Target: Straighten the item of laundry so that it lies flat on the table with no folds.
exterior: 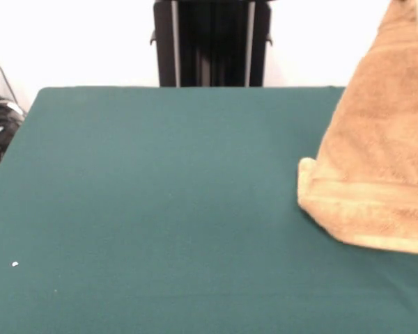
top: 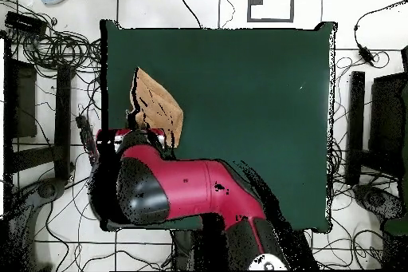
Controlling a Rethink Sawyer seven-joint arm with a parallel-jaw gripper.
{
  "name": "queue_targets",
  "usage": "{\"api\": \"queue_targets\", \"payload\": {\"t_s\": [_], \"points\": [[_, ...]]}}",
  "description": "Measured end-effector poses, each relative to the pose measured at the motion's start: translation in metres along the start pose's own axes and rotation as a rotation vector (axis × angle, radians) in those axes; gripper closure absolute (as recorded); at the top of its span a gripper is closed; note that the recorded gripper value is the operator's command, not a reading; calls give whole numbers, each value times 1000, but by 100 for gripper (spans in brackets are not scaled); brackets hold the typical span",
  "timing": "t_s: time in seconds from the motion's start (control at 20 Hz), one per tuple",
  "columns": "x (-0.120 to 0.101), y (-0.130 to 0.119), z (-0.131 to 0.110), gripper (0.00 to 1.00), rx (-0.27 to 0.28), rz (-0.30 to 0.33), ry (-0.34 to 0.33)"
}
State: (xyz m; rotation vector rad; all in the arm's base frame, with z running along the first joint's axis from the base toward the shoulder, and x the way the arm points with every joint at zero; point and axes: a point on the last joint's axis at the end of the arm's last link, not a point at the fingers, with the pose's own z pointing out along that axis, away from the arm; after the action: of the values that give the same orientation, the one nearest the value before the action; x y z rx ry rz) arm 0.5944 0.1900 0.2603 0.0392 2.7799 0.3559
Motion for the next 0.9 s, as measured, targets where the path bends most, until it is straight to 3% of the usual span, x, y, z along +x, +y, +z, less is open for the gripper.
{"api": "queue_targets", "payload": {"t_s": [0.25,0.45,0.6,0.9], "points": [[-11,-36,-7,100,-4,-1,20],[-20,-61,-25,100,5,23,63],[-25,-87,-53,100,29,31,139],[-29,-106,-79,100,49,6,208]]}}
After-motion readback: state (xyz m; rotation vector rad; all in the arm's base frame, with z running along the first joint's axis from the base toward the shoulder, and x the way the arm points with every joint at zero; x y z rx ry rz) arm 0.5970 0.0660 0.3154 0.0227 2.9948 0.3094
